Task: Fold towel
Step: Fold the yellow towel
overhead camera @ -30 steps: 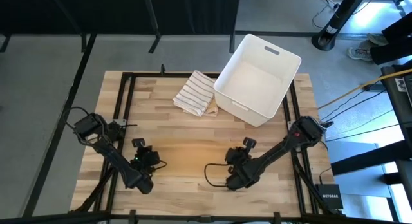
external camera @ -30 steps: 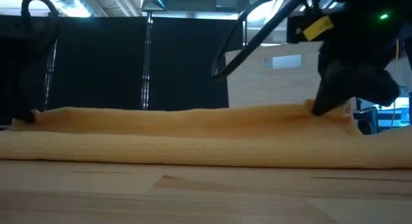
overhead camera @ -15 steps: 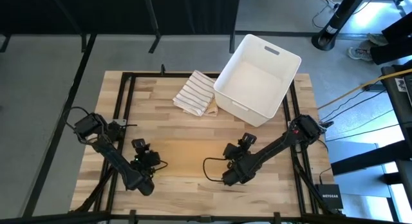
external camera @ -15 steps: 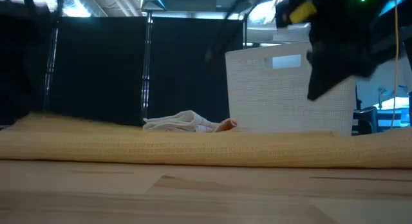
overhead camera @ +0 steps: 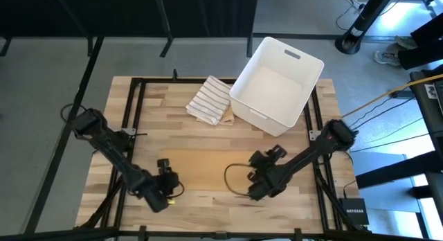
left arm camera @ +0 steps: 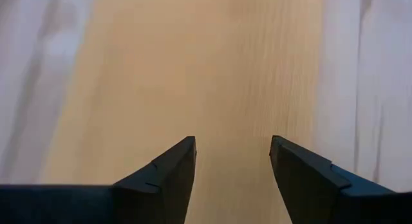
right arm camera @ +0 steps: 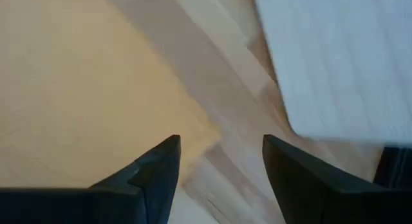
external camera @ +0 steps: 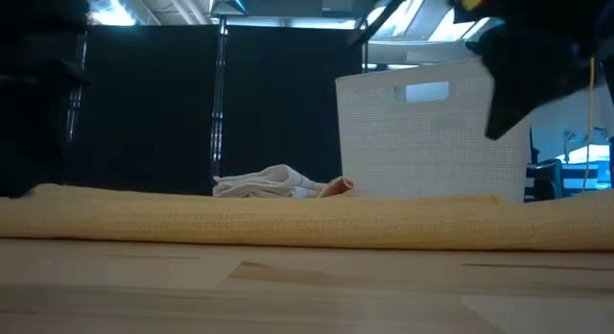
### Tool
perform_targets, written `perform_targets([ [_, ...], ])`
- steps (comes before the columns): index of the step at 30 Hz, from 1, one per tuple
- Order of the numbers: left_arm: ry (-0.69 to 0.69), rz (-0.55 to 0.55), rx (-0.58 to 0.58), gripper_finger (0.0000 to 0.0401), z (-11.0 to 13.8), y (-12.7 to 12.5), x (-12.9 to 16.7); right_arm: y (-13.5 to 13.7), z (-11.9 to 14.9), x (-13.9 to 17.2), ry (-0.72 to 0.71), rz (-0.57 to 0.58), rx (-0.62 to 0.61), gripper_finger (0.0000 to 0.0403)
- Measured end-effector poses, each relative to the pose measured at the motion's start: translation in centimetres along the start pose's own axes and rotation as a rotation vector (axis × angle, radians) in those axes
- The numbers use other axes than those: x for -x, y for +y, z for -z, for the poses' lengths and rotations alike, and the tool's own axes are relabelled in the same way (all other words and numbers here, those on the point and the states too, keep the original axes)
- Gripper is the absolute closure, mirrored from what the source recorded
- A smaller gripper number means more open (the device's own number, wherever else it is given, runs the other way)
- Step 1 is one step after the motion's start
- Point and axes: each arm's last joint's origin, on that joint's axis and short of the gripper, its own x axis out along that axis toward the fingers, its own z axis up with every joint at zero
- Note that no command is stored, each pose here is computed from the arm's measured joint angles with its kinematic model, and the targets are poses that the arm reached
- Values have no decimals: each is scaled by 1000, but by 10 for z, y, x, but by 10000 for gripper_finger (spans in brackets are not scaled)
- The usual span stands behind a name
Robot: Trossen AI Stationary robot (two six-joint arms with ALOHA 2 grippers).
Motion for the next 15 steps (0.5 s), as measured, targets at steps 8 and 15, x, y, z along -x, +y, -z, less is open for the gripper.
perform_targets([
  [8, -102, 85, -73, 209, -42, 14, -33, -47, 40, -5, 90, -339, -335, 180],
  [15, -119, 56, -115, 209, -57, 27, -55, -51, 82, -46, 127, -617, -572, 180],
])
